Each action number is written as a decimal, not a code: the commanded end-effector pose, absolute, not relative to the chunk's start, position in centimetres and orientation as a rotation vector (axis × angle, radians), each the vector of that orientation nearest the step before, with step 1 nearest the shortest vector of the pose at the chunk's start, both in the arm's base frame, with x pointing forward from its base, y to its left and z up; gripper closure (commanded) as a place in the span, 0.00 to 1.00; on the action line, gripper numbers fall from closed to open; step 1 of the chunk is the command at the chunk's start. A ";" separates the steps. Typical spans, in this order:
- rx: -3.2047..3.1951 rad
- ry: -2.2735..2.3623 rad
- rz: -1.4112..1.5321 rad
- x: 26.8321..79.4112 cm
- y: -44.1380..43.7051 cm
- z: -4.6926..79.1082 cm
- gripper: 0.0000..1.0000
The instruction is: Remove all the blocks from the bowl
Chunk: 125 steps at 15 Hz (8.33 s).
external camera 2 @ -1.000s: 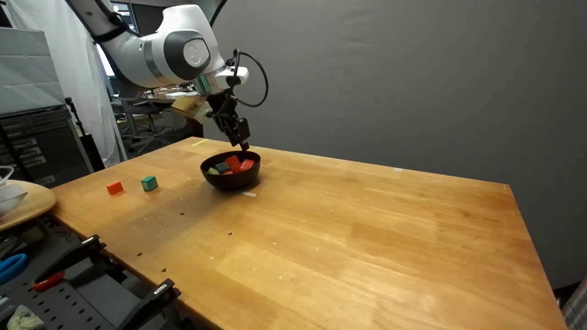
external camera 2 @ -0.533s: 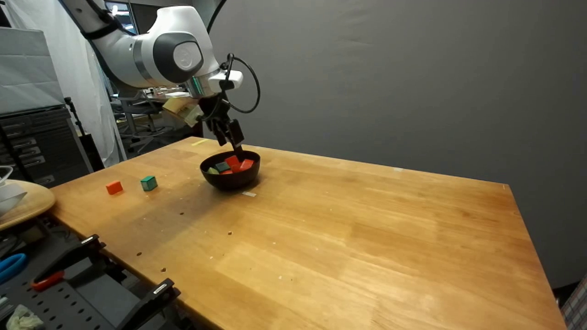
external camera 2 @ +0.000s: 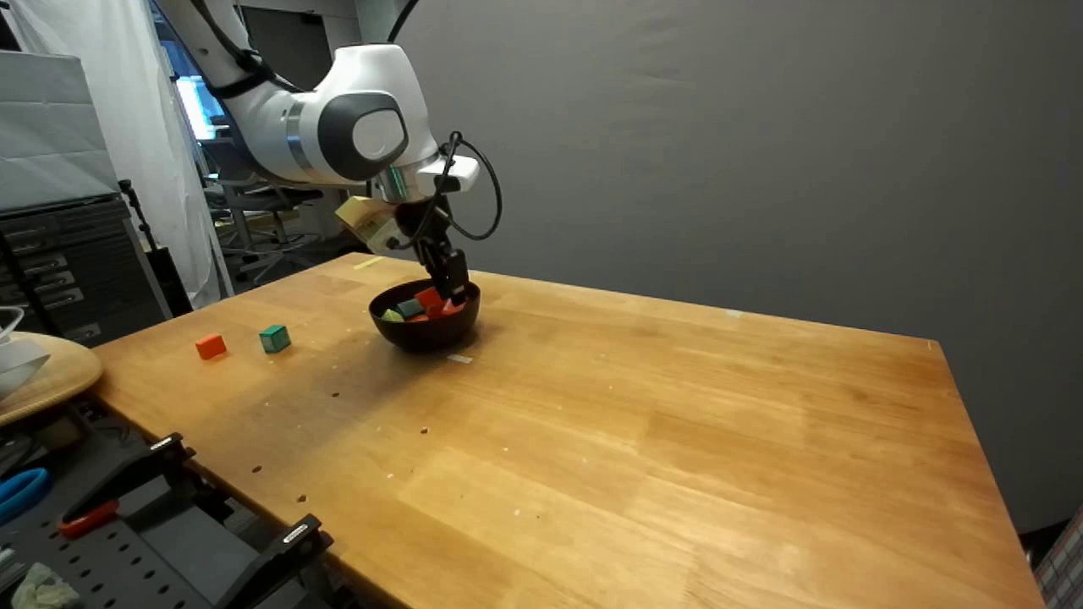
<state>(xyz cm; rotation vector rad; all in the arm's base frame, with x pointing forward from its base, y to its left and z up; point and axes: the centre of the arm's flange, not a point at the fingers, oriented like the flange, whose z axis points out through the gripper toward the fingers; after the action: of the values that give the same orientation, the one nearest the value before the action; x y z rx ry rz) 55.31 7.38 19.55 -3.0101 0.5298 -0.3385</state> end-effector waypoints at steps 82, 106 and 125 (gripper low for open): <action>-3.118 0.204 0.175 62.0 10.8 17.1 0.16; -3.133 0.253 0.082 62.9 9.0 21.7 0.98; -3.137 0.133 0.177 64.2 10.4 17.3 0.68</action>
<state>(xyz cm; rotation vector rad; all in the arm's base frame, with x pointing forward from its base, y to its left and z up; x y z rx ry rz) 63.92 10.20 18.27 -3.1275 0.1822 0.1471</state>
